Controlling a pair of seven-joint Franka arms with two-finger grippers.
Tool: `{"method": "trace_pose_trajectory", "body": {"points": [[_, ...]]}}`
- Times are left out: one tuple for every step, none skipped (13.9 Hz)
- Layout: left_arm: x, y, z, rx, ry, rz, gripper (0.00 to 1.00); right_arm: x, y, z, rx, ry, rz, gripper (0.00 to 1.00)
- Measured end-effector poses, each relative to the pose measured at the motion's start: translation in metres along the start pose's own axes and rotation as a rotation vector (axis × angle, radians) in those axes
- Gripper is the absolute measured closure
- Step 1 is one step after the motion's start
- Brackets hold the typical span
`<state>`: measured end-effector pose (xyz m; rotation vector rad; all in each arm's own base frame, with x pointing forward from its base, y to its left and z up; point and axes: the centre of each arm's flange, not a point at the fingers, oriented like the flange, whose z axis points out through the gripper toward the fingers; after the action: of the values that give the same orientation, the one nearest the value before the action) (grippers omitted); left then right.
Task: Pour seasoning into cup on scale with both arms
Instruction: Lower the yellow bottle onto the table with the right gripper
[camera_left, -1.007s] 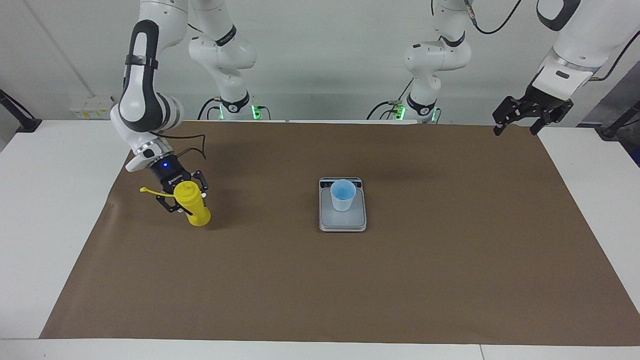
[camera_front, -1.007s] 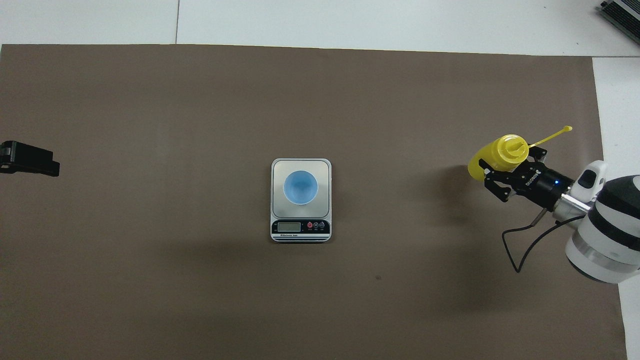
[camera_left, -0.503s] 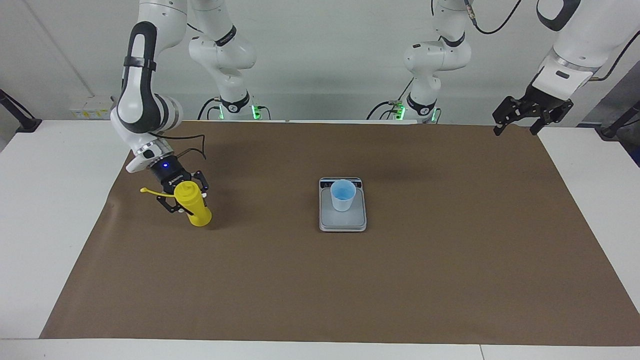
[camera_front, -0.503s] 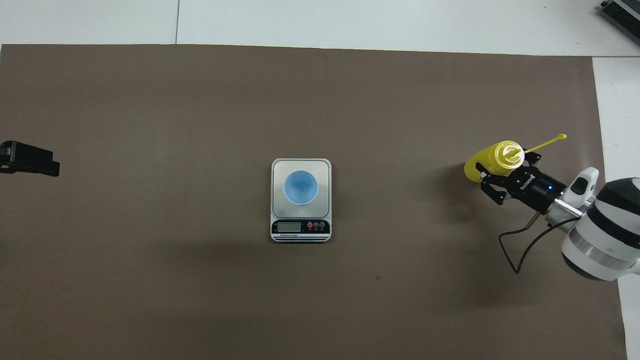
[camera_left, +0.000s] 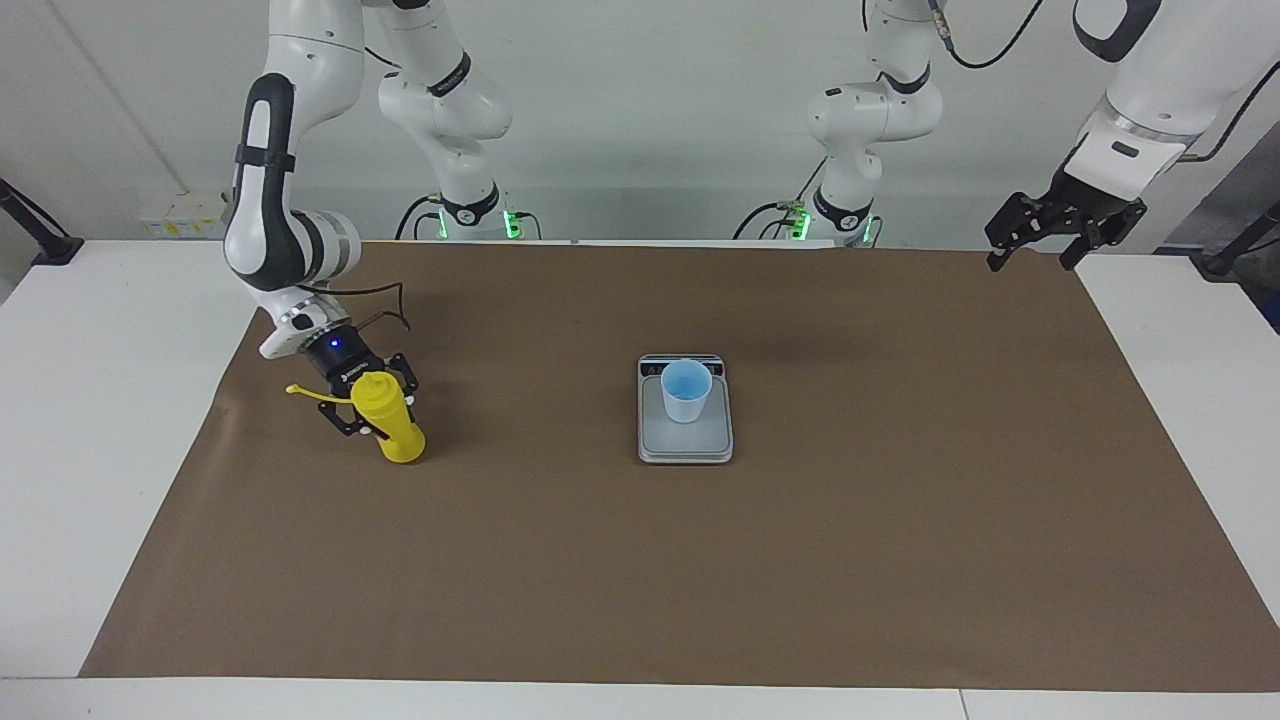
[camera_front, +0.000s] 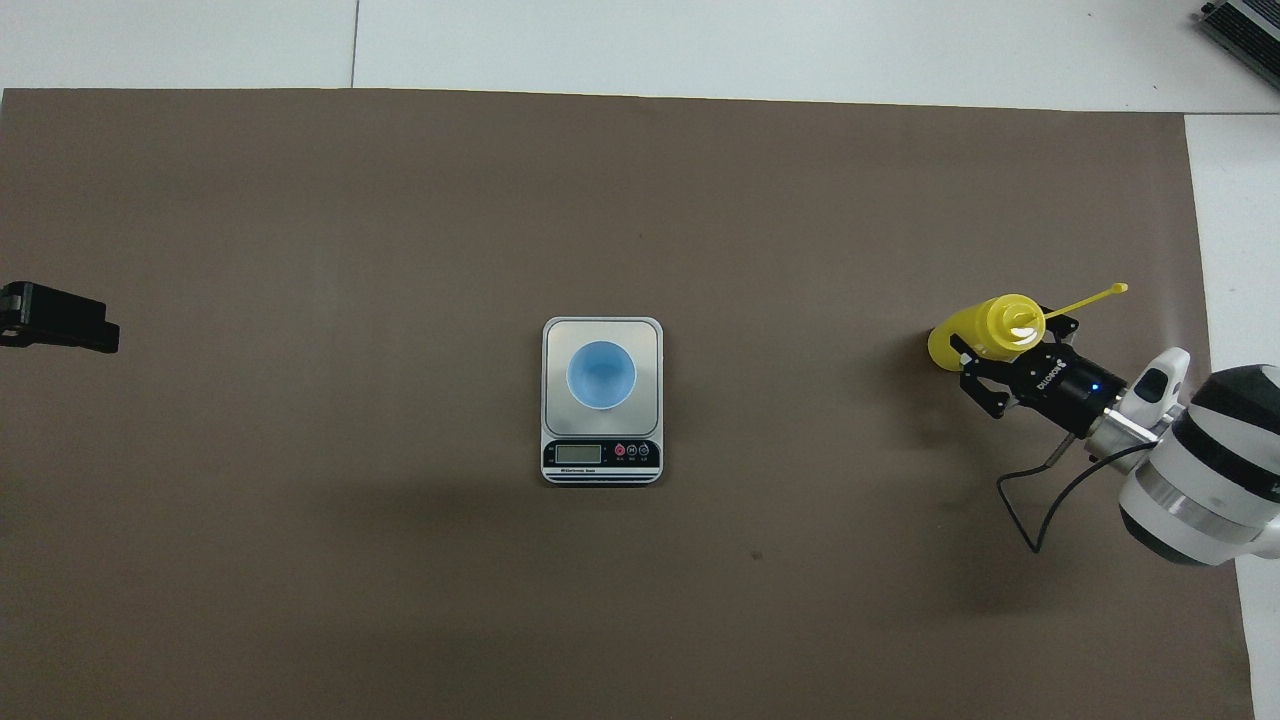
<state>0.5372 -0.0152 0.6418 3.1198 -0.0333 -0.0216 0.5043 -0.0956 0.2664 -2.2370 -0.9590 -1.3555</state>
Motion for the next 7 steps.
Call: {"method": "trace_pose_trajectory", "body": {"points": [[0.0,0.0,0.0,0.0,0.0,0.0,0.0,-0.0025,-0.0008,0.0004,0.001,0.001,-0.01,0.56],[0.0,0.0,0.0,0.0,0.0,0.0,0.0,-0.0027,-0.0008,0.0004,0.002,0.006,-0.026,0.56],[0.0,0.0,0.0,0.0,0.0,0.0,0.0,-0.0026,-0.0009,0.0005,0.003,0.008,-0.049,0.56],[0.0,0.0,0.0,0.0,0.0,0.0,0.0,-0.0023,-0.001,0.0007,0.004,0.011,-0.069,0.48],[0.0,0.0,0.0,0.0,0.0,0.0,0.0,-0.002,-0.0007,0.0007,0.003,0.012,-0.084,0.39],[0.0,0.0,0.0,0.0,0.0,0.0,0.0,-0.0017,-0.0005,0.0007,0.002,0.013,-0.092,0.26],[0.0,0.0,0.0,0.0,0.0,0.0,0.0,-0.0017,-0.0002,0.0005,0.001,0.013,-0.095,0.14]]}}
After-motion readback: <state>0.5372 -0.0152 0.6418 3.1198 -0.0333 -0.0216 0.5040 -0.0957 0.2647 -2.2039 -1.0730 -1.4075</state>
